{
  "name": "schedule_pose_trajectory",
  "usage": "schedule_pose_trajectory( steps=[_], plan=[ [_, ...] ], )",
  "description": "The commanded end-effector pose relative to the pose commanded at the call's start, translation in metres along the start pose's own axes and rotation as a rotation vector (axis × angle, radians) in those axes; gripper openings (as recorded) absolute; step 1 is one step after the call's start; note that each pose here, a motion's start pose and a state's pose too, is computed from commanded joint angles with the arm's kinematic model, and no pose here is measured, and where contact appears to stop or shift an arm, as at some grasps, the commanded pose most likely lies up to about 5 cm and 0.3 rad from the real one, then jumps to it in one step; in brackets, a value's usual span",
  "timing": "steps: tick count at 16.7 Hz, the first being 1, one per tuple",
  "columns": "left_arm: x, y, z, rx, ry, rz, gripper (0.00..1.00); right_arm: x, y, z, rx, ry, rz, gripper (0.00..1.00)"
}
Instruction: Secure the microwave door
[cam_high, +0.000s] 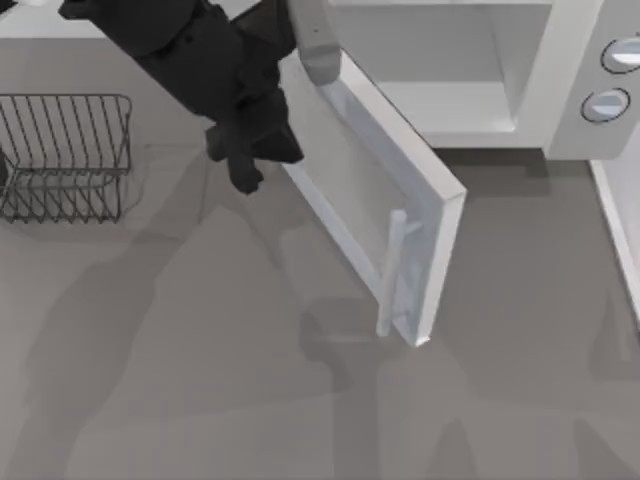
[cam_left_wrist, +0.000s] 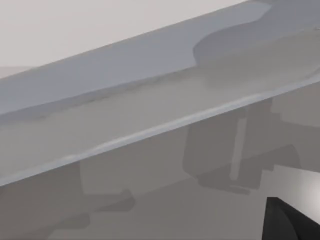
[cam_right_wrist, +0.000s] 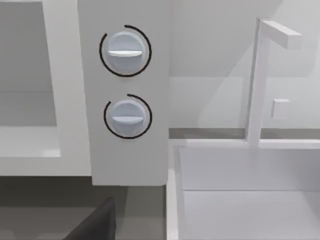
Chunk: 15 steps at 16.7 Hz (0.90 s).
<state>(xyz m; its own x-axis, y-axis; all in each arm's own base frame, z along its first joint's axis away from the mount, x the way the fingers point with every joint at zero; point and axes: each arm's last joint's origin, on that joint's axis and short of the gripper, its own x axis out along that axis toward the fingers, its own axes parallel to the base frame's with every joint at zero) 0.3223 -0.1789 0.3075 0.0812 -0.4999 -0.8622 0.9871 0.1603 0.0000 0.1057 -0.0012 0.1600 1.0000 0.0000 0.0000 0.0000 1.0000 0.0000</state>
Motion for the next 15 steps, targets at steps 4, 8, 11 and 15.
schedule_pose_trajectory(
  steps=[4, 8, 11, 15],
  plan=[
    [0.005, -0.001, 0.006, -0.004, 0.004, -0.005, 0.00, 0.000, 0.000, 0.000, 0.000, 0.000, 0.000, 1.00],
    [0.010, -0.003, 0.016, -0.002, 0.000, 0.001, 0.00, 0.000, 0.000, 0.000, 0.000, 0.000, 0.000, 1.00],
    [0.009, -0.003, 0.015, -0.005, -0.001, 0.002, 0.00, 0.000, 0.000, 0.000, 0.000, 0.000, 0.000, 1.00],
    [0.013, -0.004, 0.023, -0.005, 0.000, 0.001, 0.00, 0.000, 0.000, 0.000, 0.000, 0.000, 0.000, 1.00]
  ],
)
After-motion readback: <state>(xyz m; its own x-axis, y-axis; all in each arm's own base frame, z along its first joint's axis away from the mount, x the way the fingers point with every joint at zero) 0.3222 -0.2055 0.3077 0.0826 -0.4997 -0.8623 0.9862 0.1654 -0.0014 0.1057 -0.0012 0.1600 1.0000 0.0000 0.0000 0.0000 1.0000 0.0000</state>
